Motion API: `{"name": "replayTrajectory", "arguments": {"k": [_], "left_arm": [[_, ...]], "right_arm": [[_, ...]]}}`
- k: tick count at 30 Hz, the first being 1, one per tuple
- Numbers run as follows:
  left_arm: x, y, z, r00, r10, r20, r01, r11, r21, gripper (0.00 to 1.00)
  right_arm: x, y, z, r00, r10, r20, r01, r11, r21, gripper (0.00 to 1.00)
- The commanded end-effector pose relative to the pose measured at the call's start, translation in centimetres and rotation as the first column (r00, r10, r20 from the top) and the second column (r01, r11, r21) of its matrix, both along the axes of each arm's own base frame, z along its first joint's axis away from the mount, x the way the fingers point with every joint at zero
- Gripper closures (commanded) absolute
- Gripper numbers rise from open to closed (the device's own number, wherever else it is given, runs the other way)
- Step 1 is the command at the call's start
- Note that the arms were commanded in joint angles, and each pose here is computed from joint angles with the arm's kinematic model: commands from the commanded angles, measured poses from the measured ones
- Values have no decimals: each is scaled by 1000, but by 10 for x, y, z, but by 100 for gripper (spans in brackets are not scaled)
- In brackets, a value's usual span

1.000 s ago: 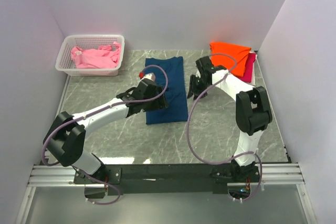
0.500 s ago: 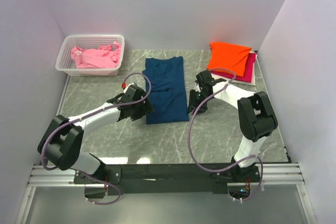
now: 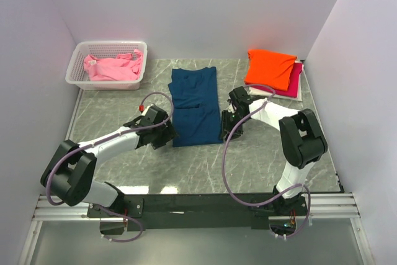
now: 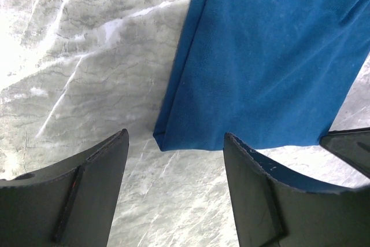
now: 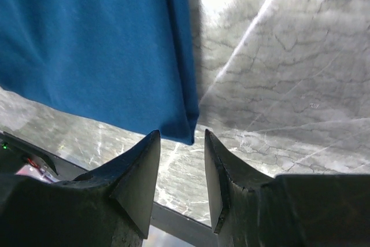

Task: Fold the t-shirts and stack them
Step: Fold the tshirt

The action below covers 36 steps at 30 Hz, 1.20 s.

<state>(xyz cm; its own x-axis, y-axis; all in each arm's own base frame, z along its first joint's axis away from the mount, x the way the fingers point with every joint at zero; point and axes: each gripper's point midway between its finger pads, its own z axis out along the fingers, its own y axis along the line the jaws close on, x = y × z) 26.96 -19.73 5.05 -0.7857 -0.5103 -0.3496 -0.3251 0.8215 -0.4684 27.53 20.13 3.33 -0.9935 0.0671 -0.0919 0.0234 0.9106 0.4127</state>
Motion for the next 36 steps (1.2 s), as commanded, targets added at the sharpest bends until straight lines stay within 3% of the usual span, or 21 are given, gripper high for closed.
{"name": "replayTrajectory", "arguments": {"k": [1, 13, 20, 23, 36], "left_arm": [[5, -5, 13, 999, 6, 33, -5, 999, -44, 28], [5, -3, 7, 1000, -3, 18, 3, 1000, -18, 30], [-2, -2, -7, 1000, -16, -21, 16, 1000, -7, 35], [-4, -2, -15, 998, -18, -52, 19, 1000, 7, 41], [-7, -7, -31, 992, -47, -114, 52, 998, 40, 58]], "right_arm": [[-10, 6, -5, 999, 12, -42, -12, 1000, 10, 57], [-21, 4, -20, 995, 31, -98, -32, 999, -16, 65], [-19, 5, -23, 994, 34, -102, -36, 999, -16, 90], [-19, 5, -23, 994, 35, -101, -37, 999, -18, 94], [-19, 3, -24, 994, 33, -105, -36, 999, -33, 96]]}}
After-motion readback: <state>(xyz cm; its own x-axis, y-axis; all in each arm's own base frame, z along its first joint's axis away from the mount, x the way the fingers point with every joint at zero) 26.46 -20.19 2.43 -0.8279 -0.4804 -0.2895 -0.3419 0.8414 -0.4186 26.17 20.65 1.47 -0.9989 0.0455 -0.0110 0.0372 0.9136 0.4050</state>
